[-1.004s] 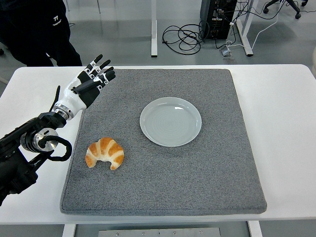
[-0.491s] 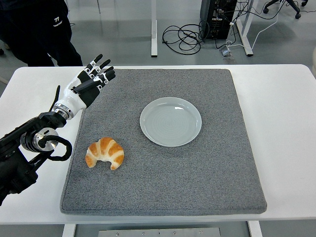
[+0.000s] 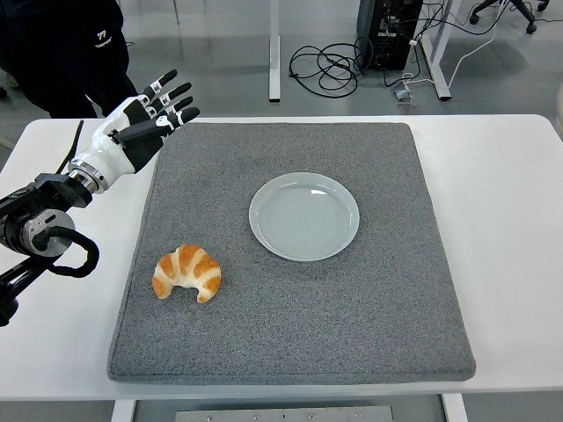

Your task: Place the bread on the plate

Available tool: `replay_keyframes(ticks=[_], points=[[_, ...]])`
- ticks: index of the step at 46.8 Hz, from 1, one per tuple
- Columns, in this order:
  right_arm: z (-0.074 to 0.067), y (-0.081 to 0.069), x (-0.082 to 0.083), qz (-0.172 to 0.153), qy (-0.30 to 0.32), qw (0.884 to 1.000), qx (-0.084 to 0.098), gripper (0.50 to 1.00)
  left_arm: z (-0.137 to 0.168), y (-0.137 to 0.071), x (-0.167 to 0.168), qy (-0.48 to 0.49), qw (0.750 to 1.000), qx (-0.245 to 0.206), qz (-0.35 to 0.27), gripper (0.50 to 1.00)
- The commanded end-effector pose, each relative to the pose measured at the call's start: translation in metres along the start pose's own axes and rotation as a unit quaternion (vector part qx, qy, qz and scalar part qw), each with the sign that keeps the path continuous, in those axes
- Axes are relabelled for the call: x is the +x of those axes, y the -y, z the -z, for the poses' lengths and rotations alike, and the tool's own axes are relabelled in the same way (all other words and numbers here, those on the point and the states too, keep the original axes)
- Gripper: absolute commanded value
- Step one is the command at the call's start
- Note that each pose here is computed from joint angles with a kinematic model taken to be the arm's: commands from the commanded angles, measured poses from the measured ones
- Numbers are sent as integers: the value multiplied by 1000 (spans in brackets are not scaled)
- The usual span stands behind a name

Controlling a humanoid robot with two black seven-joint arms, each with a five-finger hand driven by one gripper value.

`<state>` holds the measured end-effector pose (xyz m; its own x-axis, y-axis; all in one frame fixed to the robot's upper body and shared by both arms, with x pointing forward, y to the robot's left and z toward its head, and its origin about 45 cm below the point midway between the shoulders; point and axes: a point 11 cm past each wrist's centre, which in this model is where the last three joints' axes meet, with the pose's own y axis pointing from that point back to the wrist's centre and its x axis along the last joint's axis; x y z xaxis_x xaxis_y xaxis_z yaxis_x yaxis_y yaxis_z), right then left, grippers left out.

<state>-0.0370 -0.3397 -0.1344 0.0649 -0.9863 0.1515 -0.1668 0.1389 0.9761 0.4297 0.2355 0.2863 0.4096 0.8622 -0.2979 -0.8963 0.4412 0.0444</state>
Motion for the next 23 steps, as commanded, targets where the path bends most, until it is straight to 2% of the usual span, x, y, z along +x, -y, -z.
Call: replay_keyframes(ticks=[1, 14, 23], points=[[1, 0, 0, 0, 1, 1000, 1, 1000, -7, -9, -5, 24, 999, 22, 7, 960], [0, 0, 0, 0, 1, 1000, 0, 1000, -42, -46, 11, 175, 980, 93, 11, 960], [0, 0, 0, 0, 2, 1000, 0, 1000, -64, -63, 6, 264, 957, 116, 27, 958]])
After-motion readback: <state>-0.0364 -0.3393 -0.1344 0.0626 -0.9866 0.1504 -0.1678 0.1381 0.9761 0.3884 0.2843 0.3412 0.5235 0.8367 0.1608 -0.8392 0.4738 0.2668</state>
